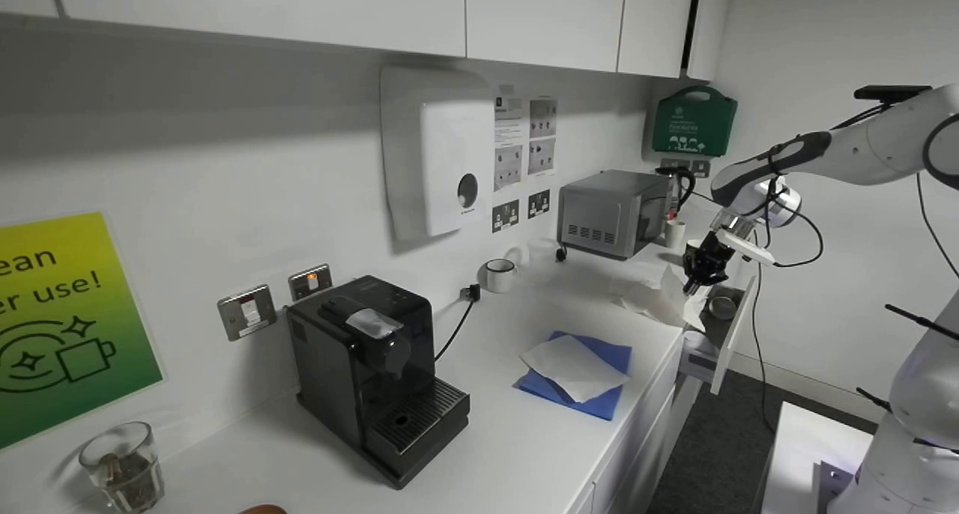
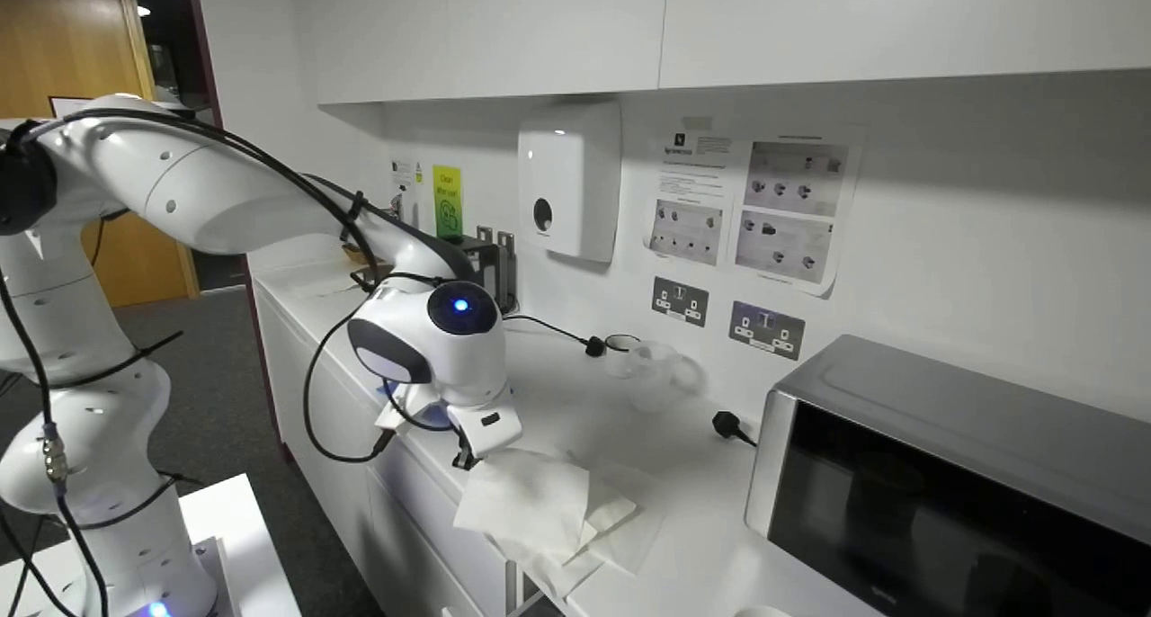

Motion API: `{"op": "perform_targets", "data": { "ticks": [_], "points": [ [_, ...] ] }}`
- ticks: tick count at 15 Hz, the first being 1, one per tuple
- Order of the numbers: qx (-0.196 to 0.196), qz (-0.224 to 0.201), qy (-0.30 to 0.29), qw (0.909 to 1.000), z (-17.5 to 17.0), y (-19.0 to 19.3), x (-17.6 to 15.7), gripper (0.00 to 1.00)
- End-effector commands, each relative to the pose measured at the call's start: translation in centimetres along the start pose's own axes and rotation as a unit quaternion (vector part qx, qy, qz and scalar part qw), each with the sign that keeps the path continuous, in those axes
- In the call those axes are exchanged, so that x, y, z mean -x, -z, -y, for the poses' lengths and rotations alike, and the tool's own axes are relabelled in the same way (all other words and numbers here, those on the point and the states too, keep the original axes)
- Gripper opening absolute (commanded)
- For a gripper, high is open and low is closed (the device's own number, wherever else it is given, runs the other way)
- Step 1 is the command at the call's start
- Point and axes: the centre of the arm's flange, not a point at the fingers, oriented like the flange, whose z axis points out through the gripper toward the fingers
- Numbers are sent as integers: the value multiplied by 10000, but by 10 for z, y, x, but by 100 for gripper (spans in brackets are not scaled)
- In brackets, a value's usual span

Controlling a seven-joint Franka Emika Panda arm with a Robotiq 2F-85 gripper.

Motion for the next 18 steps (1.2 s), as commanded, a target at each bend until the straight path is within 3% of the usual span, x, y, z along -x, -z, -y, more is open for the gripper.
{"op": "perform_targets", "data": {
  "ticks": [1,10,11,13,18],
  "points": [
    [-155,-82,-80,9998,31,-8,-6,0],
    [-261,-257,-110,9993,60,-18,-3,0],
    [-248,-265,-103,9993,61,-17,-2,25],
    [-243,-285,-12,9993,64,-16,4,32],
    [-229,-413,309,9984,82,-15,23,72]
  ]
}}
